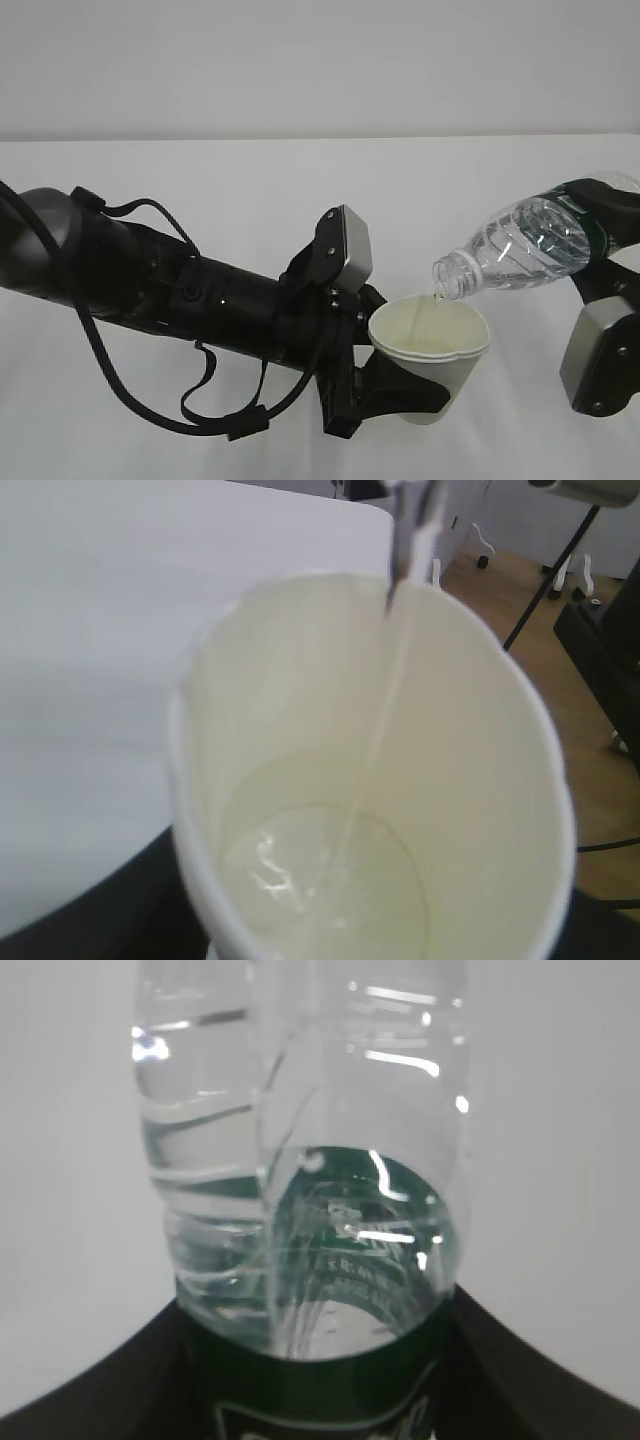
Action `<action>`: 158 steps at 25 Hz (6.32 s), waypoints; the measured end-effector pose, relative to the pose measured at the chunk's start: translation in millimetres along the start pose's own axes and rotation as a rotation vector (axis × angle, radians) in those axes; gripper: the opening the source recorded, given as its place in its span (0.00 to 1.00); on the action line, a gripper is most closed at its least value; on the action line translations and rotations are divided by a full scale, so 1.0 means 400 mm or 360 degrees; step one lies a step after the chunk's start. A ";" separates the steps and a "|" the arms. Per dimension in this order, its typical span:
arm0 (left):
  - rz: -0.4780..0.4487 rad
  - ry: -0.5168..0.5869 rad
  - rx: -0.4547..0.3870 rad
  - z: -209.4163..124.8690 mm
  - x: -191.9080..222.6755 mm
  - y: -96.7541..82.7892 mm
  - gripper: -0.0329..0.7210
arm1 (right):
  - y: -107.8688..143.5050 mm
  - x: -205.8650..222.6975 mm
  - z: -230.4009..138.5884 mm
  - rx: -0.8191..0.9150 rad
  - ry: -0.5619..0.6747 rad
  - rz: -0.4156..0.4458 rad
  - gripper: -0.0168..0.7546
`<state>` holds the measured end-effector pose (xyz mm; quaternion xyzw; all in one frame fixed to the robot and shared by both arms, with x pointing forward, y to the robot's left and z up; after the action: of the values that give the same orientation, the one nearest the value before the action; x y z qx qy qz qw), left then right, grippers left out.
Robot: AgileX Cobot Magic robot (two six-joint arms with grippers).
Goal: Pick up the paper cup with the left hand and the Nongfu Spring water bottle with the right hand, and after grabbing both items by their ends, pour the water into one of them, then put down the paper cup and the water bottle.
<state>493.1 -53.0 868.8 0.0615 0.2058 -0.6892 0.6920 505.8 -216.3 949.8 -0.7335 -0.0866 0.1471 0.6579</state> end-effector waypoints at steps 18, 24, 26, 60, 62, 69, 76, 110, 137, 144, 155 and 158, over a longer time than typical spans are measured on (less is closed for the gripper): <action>0.0000 0.0000 0.0000 0.000 0.000 0.000 0.64 | 0.000 0.000 0.000 -0.0006 0.0000 0.0000 0.57; 0.0000 0.0000 0.0000 0.000 0.000 0.000 0.64 | 0.000 0.000 0.000 -0.0009 0.0000 0.0000 0.57; 0.0000 0.0000 0.0000 0.000 0.000 0.000 0.64 | 0.000 0.000 0.000 -0.0009 0.0000 0.0000 0.57; -0.0007 0.0007 0.0007 -0.002 0.000 -0.002 0.64 | -0.002 0.000 0.006 -0.0030 -0.0023 -0.0007 0.57; -0.0007 0.0007 0.0007 -0.002 0.000 -0.002 0.64 | -0.003 0.000 0.006 -0.0033 -0.0023 -0.0011 0.57; -0.0007 0.0007 0.0007 -0.002 0.000 -0.002 0.64 | -0.003 0.000 0.006 -0.0052 -0.0023 -0.0012 0.57; -0.0007 0.0008 0.0008 -0.002 0.000 -0.002 0.64 | -0.004 0.000 0.006 -0.0061 -0.0023 -0.0014 0.57; -0.0011 0.0011 0.0011 -0.003 0.000 -0.003 0.64 | -0.004 0.000 0.006 -0.0070 -0.0023 -0.0015 0.57; -0.0013 0.0013 0.0014 -0.004 0.000 -0.003 0.64 | -0.005 0.000 0.006 -0.0080 -0.0022 -0.0021 0.57; -0.0013 0.0013 0.0014 -0.004 0.000 -0.003 0.64 | -0.006 0.000 0.006 -0.0080 -0.0022 -0.0024 0.57; -0.0013 0.0013 0.0014 -0.004 0.000 -0.003 0.64 | -0.006 0.000 0.006 -0.0080 -0.0022 -0.0024 0.57; -0.0013 0.0013 0.0014 -0.004 0.000 -0.003 0.64 | -0.006 0.000 0.006 -0.0080 -0.0022 -0.0024 0.57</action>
<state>491.5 -52.5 867.8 0.0666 0.2059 -0.6925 0.6882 505.1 -213.8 952.1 -0.7480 -0.1003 0.1450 0.6398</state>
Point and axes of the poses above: a point on each arm's last joint axis where the gripper is mounted, x pointing out along that axis toward the gripper, y along the wrist's bending axis when the last joint is at zero, z = x × y, the point moved 8 cm from there along x, pointing out along that axis toward the gripper, and after that the axes turned 2 degrees about -x, right-handed, at the moved point
